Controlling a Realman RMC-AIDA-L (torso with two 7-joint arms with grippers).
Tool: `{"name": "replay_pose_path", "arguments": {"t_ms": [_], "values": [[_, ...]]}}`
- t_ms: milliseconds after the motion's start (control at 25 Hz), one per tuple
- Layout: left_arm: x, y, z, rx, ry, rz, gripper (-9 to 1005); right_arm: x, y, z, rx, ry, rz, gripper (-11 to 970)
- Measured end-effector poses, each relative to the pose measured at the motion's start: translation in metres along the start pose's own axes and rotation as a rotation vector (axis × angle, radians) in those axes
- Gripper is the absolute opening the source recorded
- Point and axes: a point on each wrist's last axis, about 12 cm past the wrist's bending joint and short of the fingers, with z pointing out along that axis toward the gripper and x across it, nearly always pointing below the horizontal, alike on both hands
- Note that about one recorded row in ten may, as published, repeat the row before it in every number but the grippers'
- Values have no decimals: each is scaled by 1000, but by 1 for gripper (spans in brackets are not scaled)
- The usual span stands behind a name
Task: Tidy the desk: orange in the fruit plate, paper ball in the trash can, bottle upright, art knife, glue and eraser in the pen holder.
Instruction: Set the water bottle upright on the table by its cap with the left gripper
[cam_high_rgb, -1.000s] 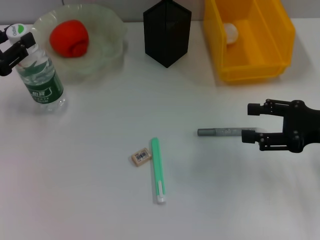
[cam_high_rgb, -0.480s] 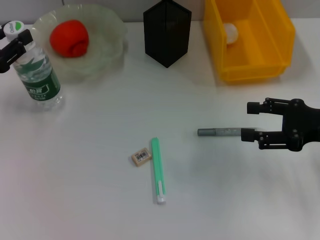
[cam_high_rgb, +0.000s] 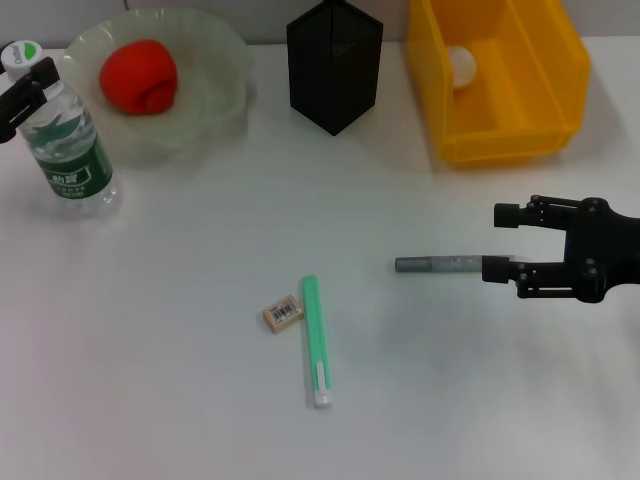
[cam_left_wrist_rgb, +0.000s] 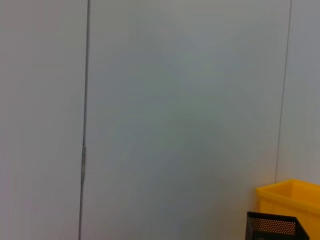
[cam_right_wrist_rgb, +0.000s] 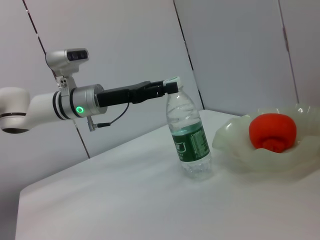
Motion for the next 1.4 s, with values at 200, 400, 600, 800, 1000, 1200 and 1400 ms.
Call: {"name": "replay_pose_path", "arguments": {"t_ms": [200, 400, 600, 800, 1000, 1200, 1400], "values": [[1, -2, 1, -2, -4, -1, 447, 0, 0, 0, 1, 0, 0, 810], [2, -3, 2, -1, -6, -4, 447, 0, 0, 0, 0, 1, -1, 810], [2, -4, 3, 0, -8, -7, 448, 0, 0, 1, -2, 1, -2, 809], [2, -5, 3, 2, -9, -4, 447, 0, 0, 0, -1, 2, -1, 809], [3, -7, 6, 6, -14, 6, 489, 0, 0, 0, 0, 2, 0, 809], [3, -8, 5, 6, -13, 14, 542, 1, 0, -1, 1, 3, 1, 809], [3, -8, 5, 8, -15, 14, 558, 1, 0, -1, 1, 3, 2, 809]]}}
